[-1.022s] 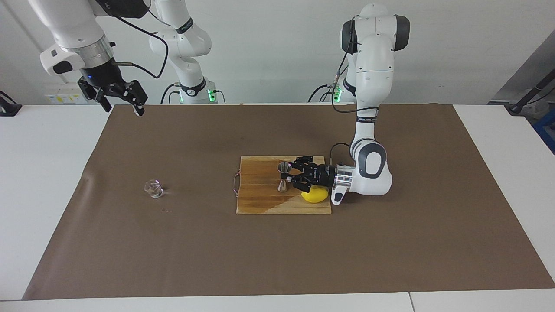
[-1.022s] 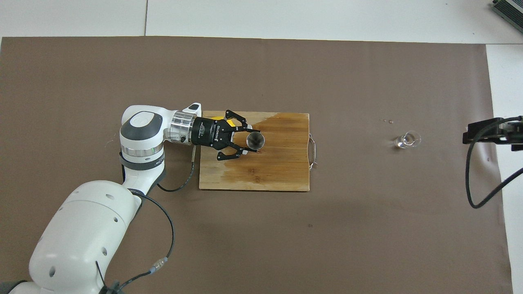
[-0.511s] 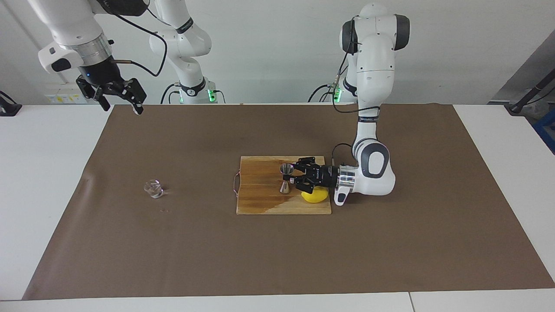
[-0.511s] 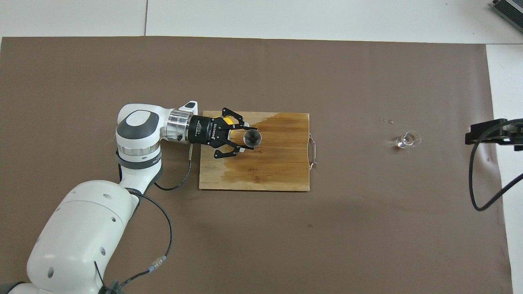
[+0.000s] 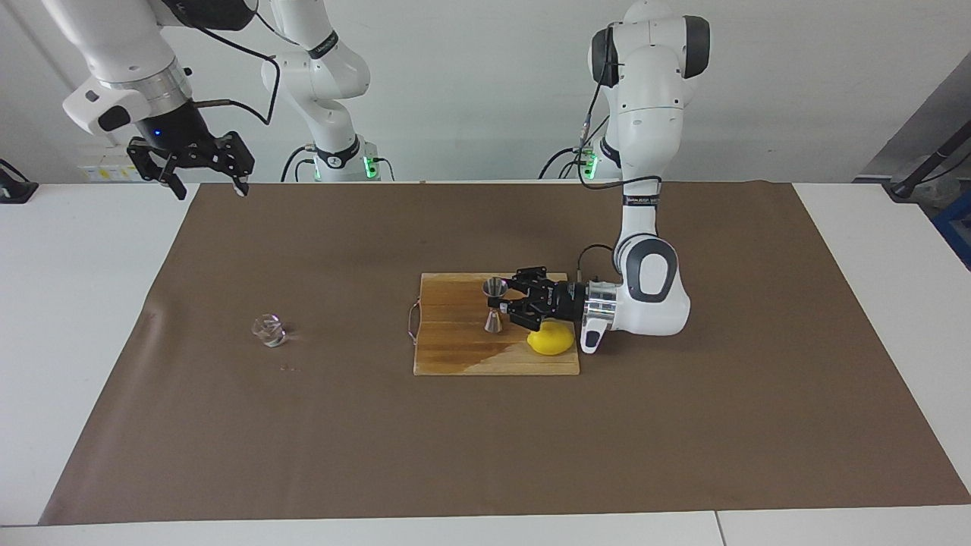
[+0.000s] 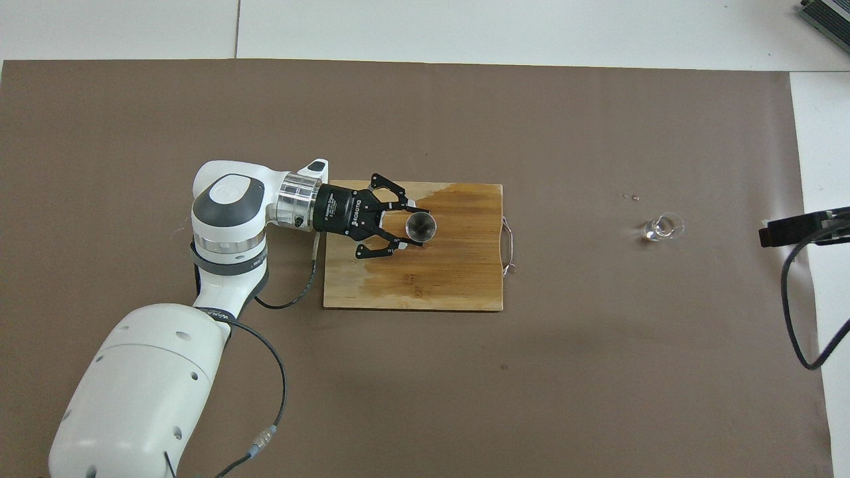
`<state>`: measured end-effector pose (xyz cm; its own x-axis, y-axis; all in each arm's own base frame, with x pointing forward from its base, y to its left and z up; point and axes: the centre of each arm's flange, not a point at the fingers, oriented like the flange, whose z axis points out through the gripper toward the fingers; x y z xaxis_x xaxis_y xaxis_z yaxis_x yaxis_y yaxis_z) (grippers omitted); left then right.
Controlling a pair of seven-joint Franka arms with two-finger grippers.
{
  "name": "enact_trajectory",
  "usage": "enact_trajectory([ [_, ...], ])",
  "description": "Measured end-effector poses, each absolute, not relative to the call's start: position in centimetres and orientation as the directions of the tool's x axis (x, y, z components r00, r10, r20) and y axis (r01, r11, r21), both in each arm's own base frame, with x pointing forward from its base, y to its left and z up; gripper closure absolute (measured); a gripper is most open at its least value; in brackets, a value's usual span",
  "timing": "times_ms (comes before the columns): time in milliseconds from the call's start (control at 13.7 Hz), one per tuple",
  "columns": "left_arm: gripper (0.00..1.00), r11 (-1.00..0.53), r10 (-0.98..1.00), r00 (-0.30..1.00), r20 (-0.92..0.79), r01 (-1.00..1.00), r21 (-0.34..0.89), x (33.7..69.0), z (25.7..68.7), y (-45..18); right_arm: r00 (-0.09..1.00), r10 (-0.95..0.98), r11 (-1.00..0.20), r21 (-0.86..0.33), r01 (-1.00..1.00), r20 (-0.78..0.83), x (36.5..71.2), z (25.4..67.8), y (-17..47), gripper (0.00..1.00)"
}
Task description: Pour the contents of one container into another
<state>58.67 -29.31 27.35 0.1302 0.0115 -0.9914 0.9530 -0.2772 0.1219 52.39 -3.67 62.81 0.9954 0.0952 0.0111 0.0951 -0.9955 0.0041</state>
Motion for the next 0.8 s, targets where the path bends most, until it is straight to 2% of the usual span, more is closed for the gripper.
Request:
enact_trajectory([
  [803, 0.52, -0.264, 0.028, 0.126, -0.992, 0.958, 0.114, 57.1, 27.6, -33.9, 0.975, 0.219, -0.976, -0.015, 0.219, -0.021, 50.8, 61.2, -6.9, 0.00],
])
